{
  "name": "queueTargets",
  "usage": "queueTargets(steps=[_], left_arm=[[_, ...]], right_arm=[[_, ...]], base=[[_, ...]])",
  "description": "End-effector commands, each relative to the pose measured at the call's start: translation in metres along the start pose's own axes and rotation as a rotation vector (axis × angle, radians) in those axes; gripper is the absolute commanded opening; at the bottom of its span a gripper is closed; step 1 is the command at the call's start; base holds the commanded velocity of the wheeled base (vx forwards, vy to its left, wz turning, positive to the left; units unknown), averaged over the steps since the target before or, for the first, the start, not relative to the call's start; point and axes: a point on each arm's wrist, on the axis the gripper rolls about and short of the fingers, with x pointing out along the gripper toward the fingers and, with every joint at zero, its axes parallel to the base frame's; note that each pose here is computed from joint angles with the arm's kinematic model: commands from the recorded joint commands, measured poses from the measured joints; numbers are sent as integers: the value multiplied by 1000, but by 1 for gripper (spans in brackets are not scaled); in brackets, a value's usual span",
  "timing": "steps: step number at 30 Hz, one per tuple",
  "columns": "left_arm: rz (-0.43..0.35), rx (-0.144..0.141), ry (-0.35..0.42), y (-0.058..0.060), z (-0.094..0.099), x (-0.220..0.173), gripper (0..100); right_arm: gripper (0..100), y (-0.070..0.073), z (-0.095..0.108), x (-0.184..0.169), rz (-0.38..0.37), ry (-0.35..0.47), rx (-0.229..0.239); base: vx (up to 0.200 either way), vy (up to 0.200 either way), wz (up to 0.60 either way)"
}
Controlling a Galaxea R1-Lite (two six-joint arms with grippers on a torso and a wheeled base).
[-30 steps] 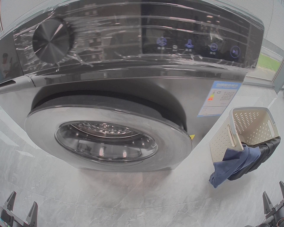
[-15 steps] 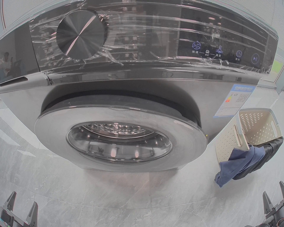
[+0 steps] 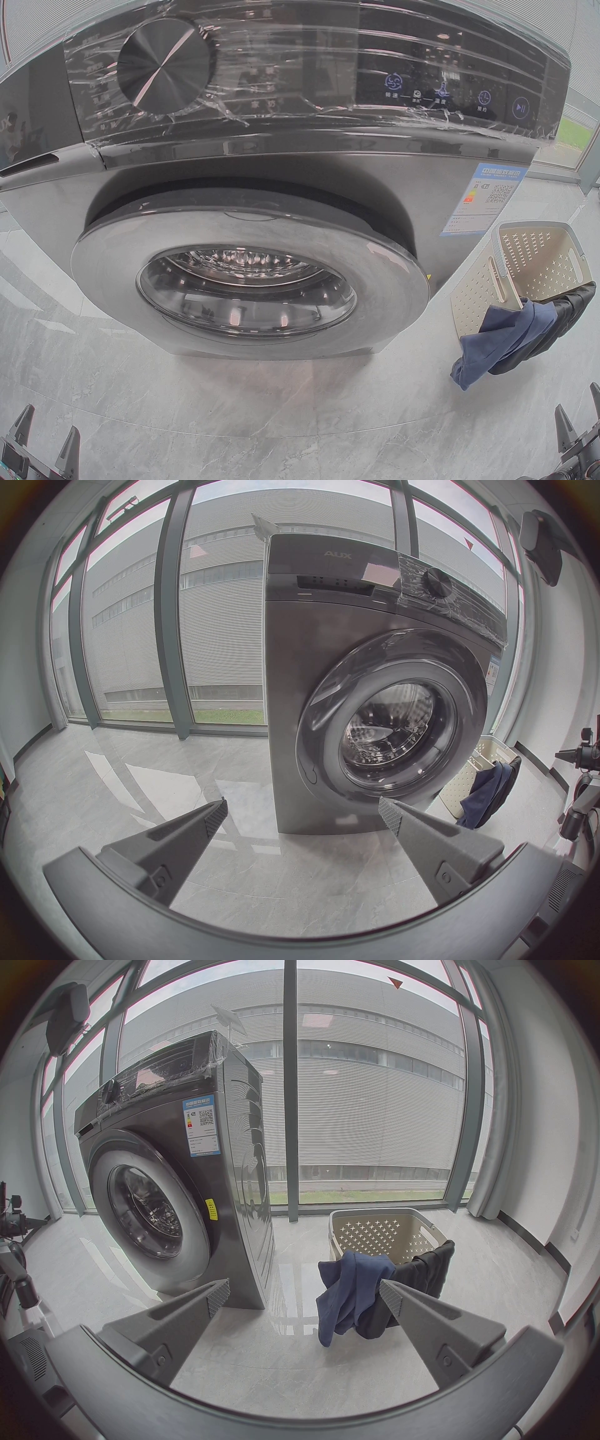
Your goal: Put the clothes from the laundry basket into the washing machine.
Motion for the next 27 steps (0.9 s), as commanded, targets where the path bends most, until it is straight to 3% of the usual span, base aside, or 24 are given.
queueTargets(steps=[1, 3, 20, 27], left_arm=[[0, 0, 3, 0, -5, 0, 100], [0, 0, 3, 0, -5, 0, 100], [0, 0, 3, 0, -5, 0, 100], [2, 0, 3, 0, -5, 0, 100]], right_arm=[[100, 0, -5, 0, 0, 1, -1], [100, 0, -5, 0, 0, 1, -1], [100, 0, -5, 0, -11, 1, -2], [100, 0, -5, 0, -8, 1, 1]], base=[[0, 200, 0], [0, 200, 0], [0, 0, 0], [171, 0, 0]])
